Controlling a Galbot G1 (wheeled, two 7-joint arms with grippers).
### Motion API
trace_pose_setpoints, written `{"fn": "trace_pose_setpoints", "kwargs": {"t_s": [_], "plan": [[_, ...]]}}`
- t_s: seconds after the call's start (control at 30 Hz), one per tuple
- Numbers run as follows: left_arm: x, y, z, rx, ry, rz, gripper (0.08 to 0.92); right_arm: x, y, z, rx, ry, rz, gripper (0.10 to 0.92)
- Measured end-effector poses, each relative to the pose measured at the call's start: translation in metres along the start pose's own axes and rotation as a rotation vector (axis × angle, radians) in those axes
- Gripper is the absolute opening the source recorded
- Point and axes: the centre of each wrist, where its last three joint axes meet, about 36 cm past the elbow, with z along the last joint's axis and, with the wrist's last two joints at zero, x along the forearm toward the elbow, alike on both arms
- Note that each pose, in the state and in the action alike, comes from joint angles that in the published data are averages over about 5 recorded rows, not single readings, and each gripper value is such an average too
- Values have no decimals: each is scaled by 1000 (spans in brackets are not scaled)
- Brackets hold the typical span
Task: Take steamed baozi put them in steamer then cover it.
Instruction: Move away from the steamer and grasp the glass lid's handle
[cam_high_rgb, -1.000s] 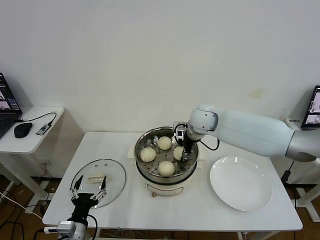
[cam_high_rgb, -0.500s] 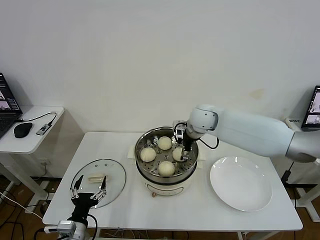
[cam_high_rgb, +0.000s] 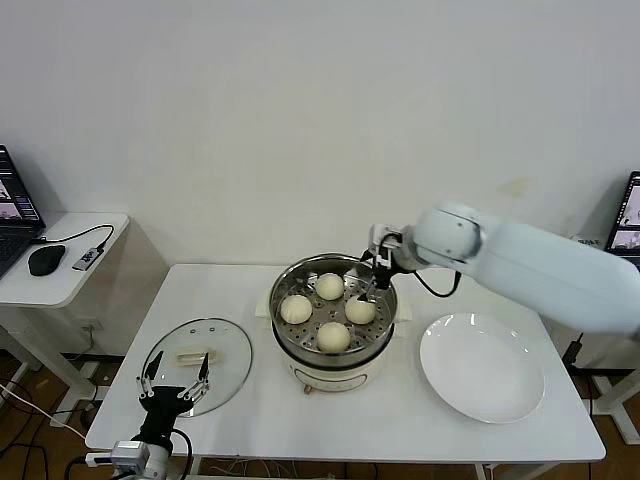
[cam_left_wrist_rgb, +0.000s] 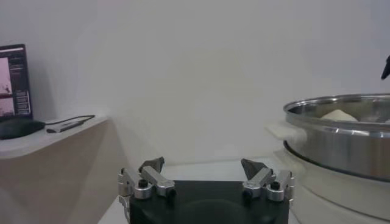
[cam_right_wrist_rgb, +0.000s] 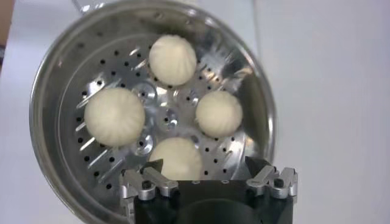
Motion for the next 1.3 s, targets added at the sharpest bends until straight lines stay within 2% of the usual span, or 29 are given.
{"fn": "trace_pose_setpoints", "kwargs": {"t_s": [0.47, 0.73, 0.87, 1.0, 1.3], "plan": [[5, -3, 0, -23, 12, -12, 823, -12, 87, 84, -201, -467, 395, 823], [7, 3, 2, -192, 28, -39, 823, -9, 139, 125, -327, -627, 615, 823], [10, 16, 11, -379, 32, -44, 823, 0, 167, 147, -409, -657, 734, 823], [16, 34, 22, -606, 30, -33, 823, 14, 196, 169, -499, -644, 851, 823], [16, 69, 44, -1089, -10, 16, 823, 45, 262, 226, -686, -482, 1050, 823]]}}
